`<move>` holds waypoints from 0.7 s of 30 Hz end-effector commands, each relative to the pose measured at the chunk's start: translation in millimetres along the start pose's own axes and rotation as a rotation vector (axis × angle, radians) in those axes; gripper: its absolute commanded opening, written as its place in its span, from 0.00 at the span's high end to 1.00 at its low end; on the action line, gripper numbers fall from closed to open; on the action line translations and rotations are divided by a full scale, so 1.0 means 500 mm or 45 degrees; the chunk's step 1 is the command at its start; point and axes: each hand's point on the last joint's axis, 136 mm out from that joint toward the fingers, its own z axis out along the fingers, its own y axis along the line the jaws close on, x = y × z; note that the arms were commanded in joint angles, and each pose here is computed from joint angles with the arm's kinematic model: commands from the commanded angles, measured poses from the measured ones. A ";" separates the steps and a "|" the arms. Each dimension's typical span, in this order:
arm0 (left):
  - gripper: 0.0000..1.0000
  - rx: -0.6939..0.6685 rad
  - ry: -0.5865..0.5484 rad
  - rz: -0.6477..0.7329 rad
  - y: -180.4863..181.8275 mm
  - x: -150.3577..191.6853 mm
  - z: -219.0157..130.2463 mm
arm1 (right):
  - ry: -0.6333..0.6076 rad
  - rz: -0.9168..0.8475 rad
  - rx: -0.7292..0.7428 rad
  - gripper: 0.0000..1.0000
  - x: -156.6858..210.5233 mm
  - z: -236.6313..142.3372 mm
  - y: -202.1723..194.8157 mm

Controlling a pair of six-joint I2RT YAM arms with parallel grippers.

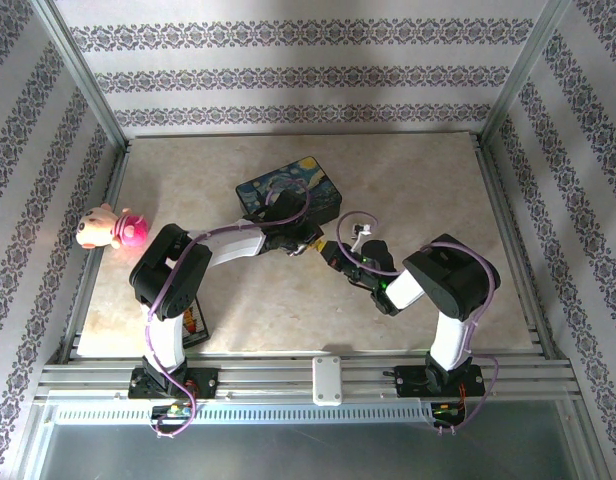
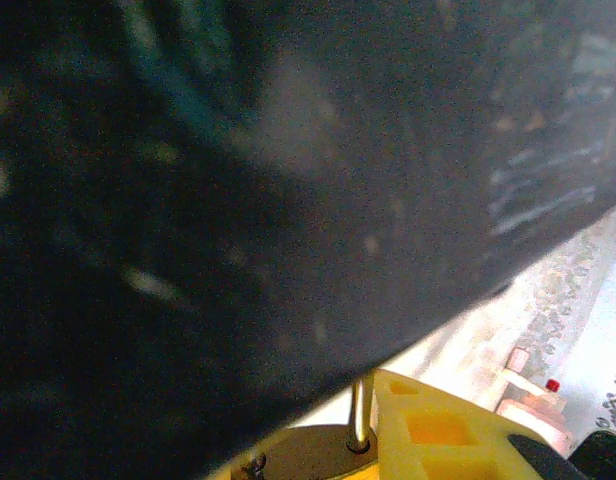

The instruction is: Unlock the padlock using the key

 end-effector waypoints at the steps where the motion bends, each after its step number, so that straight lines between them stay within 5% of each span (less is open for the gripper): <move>1: 0.95 -0.119 0.248 -0.117 0.062 0.087 0.024 | -0.037 -0.030 -0.067 1.00 -0.022 0.026 0.035; 7: 0.92 -0.093 0.254 -0.109 0.055 0.090 0.022 | -0.047 -0.022 -0.071 1.00 -0.027 0.030 0.035; 13: 0.65 -0.041 0.201 -0.093 0.040 0.070 0.009 | -0.061 -0.020 -0.060 1.00 -0.029 0.021 0.032; 21: 0.44 -0.011 0.167 -0.108 0.037 0.053 0.001 | -0.062 -0.011 -0.067 1.00 -0.032 0.027 0.034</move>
